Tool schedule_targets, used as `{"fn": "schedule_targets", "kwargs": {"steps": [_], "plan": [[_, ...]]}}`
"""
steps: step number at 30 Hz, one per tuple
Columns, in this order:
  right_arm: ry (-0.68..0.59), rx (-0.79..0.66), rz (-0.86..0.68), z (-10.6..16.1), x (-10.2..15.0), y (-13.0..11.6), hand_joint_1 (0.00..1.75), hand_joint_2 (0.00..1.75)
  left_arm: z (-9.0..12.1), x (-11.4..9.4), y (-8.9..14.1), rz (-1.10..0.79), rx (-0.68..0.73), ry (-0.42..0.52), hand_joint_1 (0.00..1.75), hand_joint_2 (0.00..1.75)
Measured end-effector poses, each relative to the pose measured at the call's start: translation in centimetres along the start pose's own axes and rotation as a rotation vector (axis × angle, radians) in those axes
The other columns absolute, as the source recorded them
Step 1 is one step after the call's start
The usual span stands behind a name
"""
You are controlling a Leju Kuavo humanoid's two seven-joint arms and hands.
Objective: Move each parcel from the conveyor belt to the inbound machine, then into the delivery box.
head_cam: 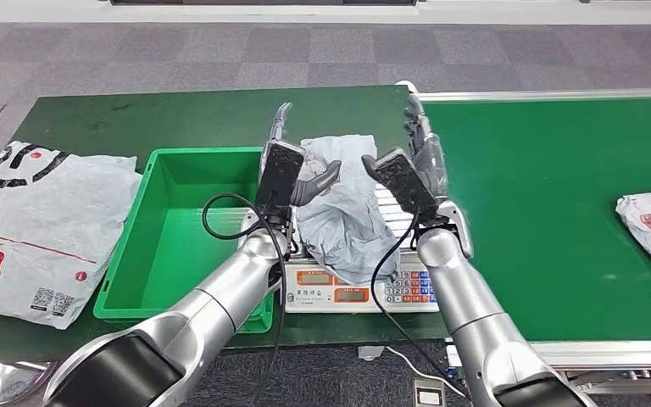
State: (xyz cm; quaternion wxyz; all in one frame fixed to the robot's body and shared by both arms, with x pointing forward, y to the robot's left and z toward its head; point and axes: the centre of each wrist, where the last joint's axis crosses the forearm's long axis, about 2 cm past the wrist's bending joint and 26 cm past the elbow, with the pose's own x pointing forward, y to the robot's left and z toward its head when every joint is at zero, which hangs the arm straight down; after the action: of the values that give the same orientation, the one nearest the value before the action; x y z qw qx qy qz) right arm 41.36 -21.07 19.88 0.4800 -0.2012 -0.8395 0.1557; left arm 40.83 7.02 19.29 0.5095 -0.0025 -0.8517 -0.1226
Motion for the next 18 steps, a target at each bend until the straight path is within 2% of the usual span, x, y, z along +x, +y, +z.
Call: {"fn": "schedule_targets", "kwargs": {"steps": [5,9,18], "plan": [[0.081,-0.189,0.066,-0.1,-1.8,-3.0,0.00,1.75,0.4,0.6,-1.4,-0.163,-0.135,-0.005,0.00,1.75],[0.128,-0.300,0.134,0.1,-4.4,-5.9,0.00,1.75,0.9,1.2,-3.0,-0.325,-0.279,-0.014,0.00,1.75],[0.243,-0.383,0.148,2.1,-8.1,-10.2,0.00,1.75,2.4,2.5,-6.3,-0.630,-0.606,-0.088,0.00,1.75]]}}
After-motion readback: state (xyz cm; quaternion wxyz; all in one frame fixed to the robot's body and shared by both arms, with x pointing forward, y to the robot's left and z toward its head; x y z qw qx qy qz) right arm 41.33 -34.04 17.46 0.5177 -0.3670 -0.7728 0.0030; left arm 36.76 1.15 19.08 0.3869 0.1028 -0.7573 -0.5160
